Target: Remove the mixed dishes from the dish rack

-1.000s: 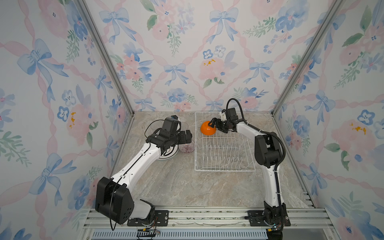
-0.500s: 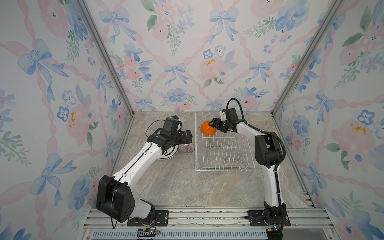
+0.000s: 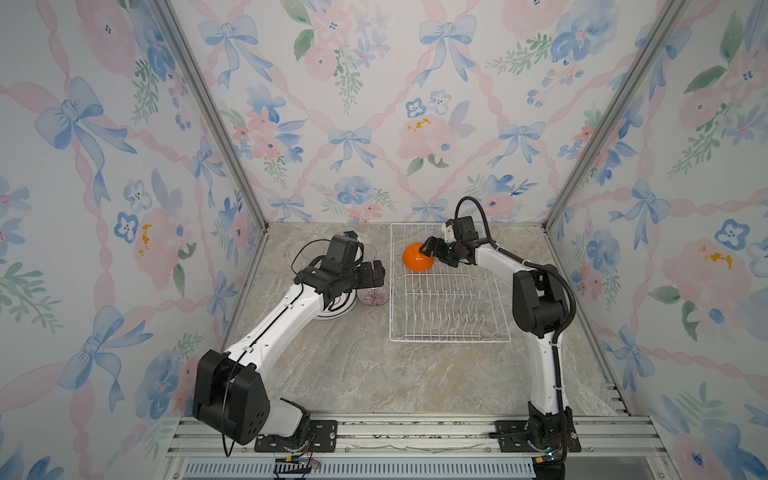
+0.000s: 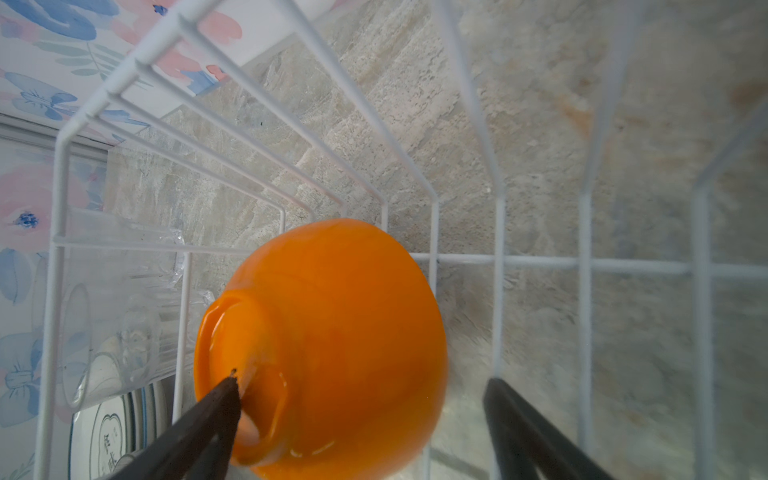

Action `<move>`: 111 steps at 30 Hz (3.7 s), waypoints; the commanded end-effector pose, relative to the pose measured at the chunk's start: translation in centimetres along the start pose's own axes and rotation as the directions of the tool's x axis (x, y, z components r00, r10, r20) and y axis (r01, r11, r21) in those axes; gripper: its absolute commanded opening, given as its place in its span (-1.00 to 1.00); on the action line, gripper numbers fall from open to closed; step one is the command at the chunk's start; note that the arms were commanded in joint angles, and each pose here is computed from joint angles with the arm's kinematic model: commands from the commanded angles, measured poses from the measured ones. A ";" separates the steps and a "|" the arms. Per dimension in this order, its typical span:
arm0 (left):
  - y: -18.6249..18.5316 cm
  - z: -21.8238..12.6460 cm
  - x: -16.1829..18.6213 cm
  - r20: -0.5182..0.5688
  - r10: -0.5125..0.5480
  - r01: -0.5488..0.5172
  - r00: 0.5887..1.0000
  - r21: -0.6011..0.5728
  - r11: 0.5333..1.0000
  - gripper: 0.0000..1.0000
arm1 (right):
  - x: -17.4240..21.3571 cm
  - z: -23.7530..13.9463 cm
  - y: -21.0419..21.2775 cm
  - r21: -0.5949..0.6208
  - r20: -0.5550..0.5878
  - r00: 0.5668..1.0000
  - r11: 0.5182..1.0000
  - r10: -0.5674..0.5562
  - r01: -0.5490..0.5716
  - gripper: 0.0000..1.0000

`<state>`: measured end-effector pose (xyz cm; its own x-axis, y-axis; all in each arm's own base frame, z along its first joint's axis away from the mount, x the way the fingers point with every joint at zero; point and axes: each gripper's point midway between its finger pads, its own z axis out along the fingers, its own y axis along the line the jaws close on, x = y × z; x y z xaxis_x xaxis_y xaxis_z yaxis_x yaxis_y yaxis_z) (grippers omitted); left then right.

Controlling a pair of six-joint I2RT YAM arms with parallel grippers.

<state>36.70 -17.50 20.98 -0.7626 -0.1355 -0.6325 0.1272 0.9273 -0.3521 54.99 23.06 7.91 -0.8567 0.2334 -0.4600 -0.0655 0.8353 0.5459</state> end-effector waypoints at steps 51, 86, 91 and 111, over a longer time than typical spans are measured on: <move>-0.8 -0.4 -0.6 0.015 -0.032 0.032 0.999 0.021 0.999 0.96 | 5.1 4.1 -4.9 0.002 -0.094 0.962 0.967 0.255 -0.256 0.59; -1.6 -0.3 -1.1 0.019 -0.031 0.030 0.999 0.037 0.999 0.96 | 0.8 -4.4 -1.5 -0.060 0.063 0.979 0.980 0.193 -0.189 0.23; -2.3 -0.2 -1.4 0.023 -0.021 0.020 1.000 0.051 0.998 0.96 | 0.0 -6.1 -0.1 -0.115 0.080 0.975 0.973 0.207 -0.198 0.23; -7.0 2.2 -5.9 0.076 -0.055 0.037 0.996 0.225 0.974 0.96 | -2.8 -13.0 5.2 -0.341 0.115 0.958 0.917 0.261 -0.209 0.23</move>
<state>40.68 -22.36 23.91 -0.7382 -0.1760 -0.6513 0.1976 0.8666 -0.4582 50.57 20.34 17.24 -0.8001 0.4819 -0.3573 0.0102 0.6064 0.7951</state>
